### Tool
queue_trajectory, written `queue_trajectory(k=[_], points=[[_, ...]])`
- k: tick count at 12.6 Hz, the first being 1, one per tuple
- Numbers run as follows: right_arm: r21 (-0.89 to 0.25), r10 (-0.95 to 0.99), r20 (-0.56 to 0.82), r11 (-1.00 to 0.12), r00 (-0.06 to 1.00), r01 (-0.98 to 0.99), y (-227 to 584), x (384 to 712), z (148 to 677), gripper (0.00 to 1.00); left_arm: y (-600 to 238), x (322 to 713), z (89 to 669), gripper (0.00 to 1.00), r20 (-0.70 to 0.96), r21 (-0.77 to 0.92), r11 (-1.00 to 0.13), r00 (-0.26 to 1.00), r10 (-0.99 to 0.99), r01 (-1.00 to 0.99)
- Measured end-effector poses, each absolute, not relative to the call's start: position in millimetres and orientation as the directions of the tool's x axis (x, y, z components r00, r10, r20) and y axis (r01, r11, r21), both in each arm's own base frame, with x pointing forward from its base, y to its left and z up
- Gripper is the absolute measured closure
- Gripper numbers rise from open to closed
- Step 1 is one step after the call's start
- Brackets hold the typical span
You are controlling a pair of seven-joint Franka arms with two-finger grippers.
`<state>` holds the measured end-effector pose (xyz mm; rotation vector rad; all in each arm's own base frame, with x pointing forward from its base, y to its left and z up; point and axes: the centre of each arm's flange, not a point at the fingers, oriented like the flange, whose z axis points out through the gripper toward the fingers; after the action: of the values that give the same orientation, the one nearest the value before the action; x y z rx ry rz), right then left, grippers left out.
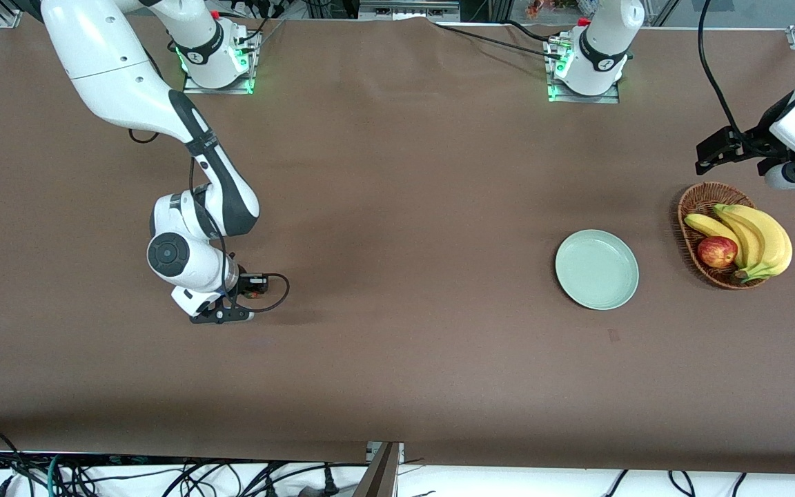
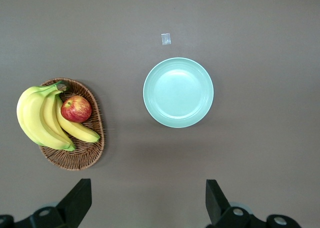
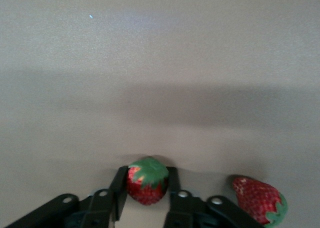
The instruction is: Collect all strawberries into plate
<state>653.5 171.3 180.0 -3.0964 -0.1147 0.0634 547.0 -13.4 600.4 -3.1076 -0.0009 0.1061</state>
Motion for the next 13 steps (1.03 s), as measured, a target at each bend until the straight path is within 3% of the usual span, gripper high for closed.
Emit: queue_trajectory(k=[4,7,13], points=[[-0.056,0.092,-0.036,-0.994,0.995,0.090,189,650,182,0.68,-13,547,600,0.00,-0.068,-0.032,-0.999,0.998,0.002,-0.001],[-0.075,-0.001,-0.012,-0.997,1.000,-0.002,261,637,197,0.68,-13,547,600,0.00,-0.068,-0.032,-0.999,0.998,0.002,-0.001],[-0.175,-0.219,0.041,-0.962,0.975,-0.209,452,566,216,0.68,-13,547,600,0.00,-0.068,-0.032,-0.999,0.998,0.002,-0.001]])
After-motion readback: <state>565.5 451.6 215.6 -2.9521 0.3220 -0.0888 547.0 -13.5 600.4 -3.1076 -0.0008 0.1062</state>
